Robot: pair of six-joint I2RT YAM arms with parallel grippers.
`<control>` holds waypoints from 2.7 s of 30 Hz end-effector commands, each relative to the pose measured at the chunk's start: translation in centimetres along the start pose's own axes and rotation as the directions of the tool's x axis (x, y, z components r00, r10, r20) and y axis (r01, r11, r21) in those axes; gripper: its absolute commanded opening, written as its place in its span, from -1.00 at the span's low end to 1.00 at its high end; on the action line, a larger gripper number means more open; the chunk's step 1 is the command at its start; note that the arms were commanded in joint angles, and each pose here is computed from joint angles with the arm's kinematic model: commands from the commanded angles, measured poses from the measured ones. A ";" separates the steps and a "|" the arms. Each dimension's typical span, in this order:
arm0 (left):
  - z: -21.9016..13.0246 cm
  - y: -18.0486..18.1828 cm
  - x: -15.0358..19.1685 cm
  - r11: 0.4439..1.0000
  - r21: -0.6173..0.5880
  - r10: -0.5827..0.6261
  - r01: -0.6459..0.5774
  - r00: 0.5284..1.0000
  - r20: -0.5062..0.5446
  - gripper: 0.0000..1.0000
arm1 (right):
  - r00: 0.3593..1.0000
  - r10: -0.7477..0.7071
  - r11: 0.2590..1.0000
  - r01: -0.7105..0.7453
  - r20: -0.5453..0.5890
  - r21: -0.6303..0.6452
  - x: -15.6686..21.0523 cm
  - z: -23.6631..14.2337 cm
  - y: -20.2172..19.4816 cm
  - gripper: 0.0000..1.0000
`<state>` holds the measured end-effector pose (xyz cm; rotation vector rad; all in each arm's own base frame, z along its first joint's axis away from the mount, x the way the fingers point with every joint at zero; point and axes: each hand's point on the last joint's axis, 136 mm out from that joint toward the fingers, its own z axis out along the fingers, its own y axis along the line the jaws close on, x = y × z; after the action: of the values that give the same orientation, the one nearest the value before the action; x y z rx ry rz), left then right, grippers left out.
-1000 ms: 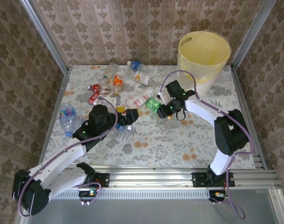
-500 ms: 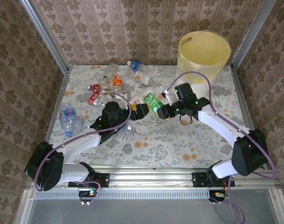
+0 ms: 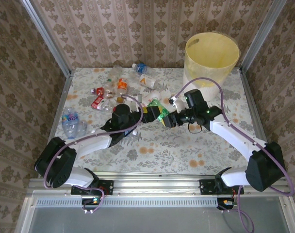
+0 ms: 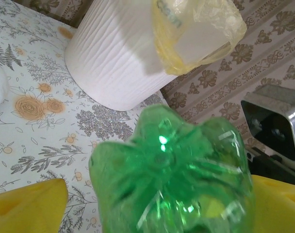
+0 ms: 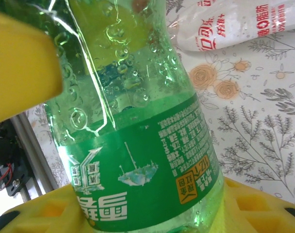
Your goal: Throw the plastic bottles in the bin
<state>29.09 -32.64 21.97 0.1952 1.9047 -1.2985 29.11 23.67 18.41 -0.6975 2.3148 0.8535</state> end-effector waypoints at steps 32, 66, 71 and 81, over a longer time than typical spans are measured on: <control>-3.4 -3.4 -6.3 0.983 -0.004 0.182 -0.182 0.982 0.046 -0.46 | 0.943 0.248 0.937 -0.291 0.220 0.193 -1.6 -4.4 -8.6 0.91; -15.7 -17.9 -18.9 0.809 -0.106 0.566 -0.579 0.715 0.411 -0.48 | 0.478 0.422 0.334 -0.872 0.771 0.357 -3.5 -18.5 -42.4 -0.09; -17.2 -18.9 -20.1 0.779 -0.158 0.607 -0.607 0.665 0.435 -0.47 | 0.463 0.403 0.338 -0.877 0.790 0.342 -4.8 -18.8 -44.8 -0.06; -17.3 -19.0 -20.0 0.758 -0.182 0.638 -0.627 0.652 0.410 -0.47 | 0.459 0.423 0.528 -0.826 0.781 0.199 -12.1 -16.8 -48.4 0.12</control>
<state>23.79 -21.37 50.26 0.4544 1.3077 -0.7757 60.23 -18.79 16.47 0.8529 1.9483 0.3576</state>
